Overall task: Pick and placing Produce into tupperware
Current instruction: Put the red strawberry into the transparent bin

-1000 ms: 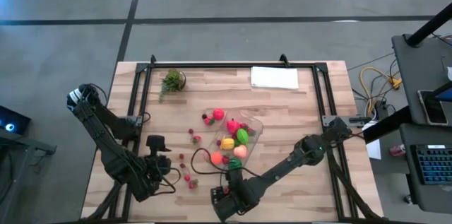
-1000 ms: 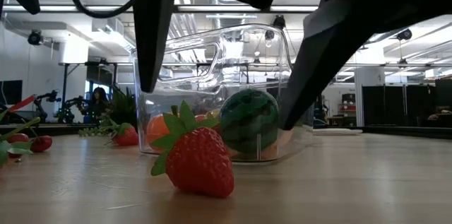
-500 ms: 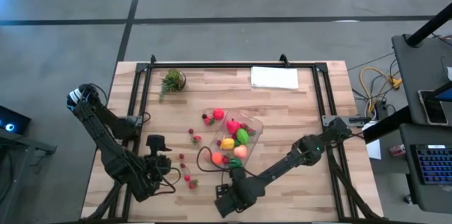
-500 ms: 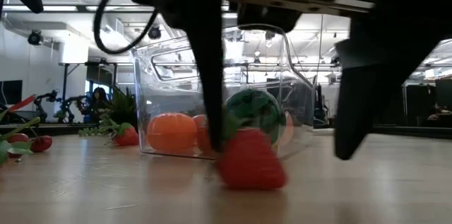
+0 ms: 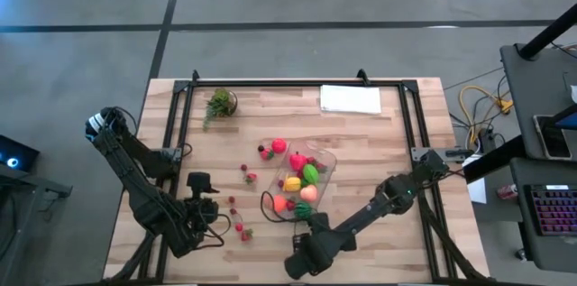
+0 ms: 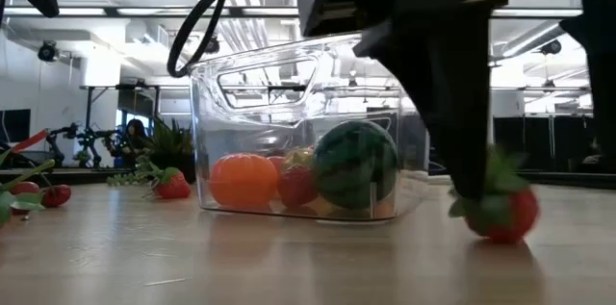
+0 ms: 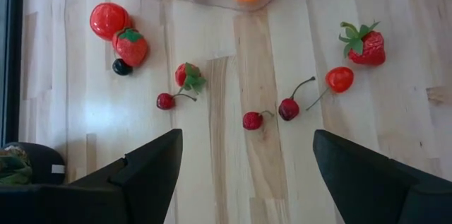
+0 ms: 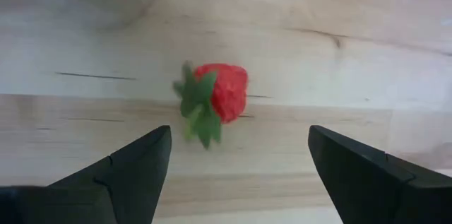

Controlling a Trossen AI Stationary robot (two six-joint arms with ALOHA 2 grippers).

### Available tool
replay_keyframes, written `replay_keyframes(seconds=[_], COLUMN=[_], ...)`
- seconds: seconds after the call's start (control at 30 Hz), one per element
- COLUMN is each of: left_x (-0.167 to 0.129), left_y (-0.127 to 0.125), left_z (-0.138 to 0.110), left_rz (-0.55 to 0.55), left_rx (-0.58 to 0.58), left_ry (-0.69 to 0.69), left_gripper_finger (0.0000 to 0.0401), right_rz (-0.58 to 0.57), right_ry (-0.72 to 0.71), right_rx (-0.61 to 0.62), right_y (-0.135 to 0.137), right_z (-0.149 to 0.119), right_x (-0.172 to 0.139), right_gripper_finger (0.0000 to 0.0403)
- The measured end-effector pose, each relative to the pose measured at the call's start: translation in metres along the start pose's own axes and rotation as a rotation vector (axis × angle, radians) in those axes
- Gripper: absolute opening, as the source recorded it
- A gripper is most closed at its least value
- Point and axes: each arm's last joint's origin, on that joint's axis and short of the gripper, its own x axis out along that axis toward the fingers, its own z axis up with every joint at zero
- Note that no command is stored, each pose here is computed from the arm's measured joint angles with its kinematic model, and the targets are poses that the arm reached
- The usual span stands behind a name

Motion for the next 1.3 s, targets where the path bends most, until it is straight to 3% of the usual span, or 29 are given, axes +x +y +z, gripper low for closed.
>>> replay_keyframes(seconds=[0.2,0.57,0.93,1.3], left_x=[0.0,0.0,0.0,0.0], left_y=[0.0,0.0,0.0,0.0], left_z=[0.0,0.0,0.0,0.0], left_rz=[-0.003,-0.003,-0.003,-0.003], left_rx=[-0.003,-0.005,-0.005,-0.005], left_ry=[-0.003,-0.003,-0.003,-0.002], left_gripper_finger=[0.0301,0.0301,0.0301,0.0301], right_rz=[0.13,0.099,0.072,0.113], right_ry=[-0.053,-0.067,-0.08,-0.158], right_rx=[-0.054,-0.077,-0.058,-0.11], right_y=[0.004,0.0,-0.001,-0.001], right_z=[-0.003,-0.001,-0.001,-0.008], right_x=[-0.009,-0.011,0.0,0.012], right_gripper_finger=[0.0327,0.0321,0.0237,0.0256])
